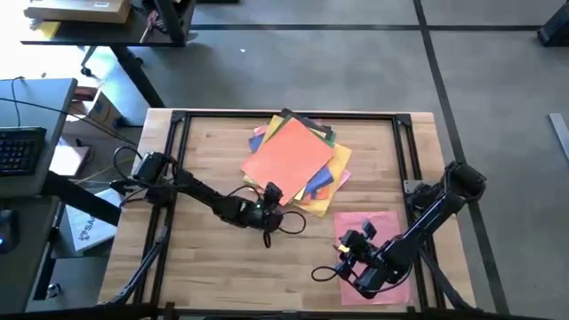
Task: Organize paper
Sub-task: Move the orange paper to the lower left of the table, then move the green paper to the lower middle of the table
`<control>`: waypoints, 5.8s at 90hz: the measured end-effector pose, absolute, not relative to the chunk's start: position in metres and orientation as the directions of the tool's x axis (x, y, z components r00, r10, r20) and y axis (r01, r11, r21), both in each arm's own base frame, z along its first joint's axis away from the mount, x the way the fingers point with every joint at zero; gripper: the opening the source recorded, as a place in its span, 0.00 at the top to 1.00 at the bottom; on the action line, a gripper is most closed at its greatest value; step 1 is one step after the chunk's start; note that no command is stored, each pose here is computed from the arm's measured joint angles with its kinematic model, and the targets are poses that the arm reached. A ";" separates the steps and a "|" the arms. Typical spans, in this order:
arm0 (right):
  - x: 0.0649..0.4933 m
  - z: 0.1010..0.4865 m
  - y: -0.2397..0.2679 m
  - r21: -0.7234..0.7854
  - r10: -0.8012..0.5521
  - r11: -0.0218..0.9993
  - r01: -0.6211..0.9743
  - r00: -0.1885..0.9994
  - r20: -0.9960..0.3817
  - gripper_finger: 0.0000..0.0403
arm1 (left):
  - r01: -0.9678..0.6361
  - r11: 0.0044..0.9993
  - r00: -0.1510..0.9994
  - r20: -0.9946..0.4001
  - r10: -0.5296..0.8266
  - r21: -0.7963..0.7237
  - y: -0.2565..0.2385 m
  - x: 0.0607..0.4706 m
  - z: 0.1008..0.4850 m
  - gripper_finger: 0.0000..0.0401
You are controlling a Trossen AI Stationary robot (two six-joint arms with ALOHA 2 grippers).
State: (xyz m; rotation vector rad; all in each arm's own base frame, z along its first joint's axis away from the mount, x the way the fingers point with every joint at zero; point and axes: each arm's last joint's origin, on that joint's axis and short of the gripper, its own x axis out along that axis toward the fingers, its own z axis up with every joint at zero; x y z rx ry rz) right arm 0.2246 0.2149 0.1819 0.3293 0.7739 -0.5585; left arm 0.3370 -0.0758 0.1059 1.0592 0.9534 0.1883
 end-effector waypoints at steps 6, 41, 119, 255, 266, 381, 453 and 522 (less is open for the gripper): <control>0.225 0.182 0.215 0.078 -0.352 0.807 0.585 0.582 -0.733 0.68 | 0.278 0.518 0.602 -0.567 0.562 0.809 -0.076 0.337 0.107 0.66; 0.225 0.182 0.215 0.077 -0.352 0.807 0.585 0.582 -0.733 0.68 | 0.120 0.537 0.577 -0.499 0.647 0.835 -0.063 0.340 0.111 0.82; 0.226 0.184 0.213 0.059 -0.408 0.805 0.591 0.623 -0.668 0.68 | -0.073 0.991 0.121 -0.985 0.121 0.113 -0.119 0.218 0.177 1.00; 0.228 0.184 0.215 0.076 -0.391 0.814 0.575 0.641 -0.661 0.68 | -0.361 0.769 0.310 -0.846 -0.435 -0.528 -0.227 0.213 0.168 0.56; 0.228 0.184 0.216 0.072 -0.390 0.818 0.571 0.642 -0.661 0.68 | -0.319 0.753 0.341 -0.811 -0.475 -0.576 -0.224 0.209 0.186 0.50; 0.230 0.186 0.215 0.065 -0.409 0.821 0.567 0.665 -0.626 0.68 | -0.680 0.714 0.233 -0.973 -0.007 -0.168 -0.167 0.161 0.139 0.67; 0.362 0.141 0.107 -0.532 -0.340 0.840 -0.107 0.660 -0.670 0.60 | -0.605 0.767 0.507 -0.847 0.163 -0.215 -0.183 0.176 0.172 0.67; 0.383 0.109 0.044 -0.504 -0.366 0.860 -0.081 0.589 -0.720 0.81 | -0.582 0.790 0.533 -0.824 0.191 -0.193 -0.182 0.178 0.173 0.67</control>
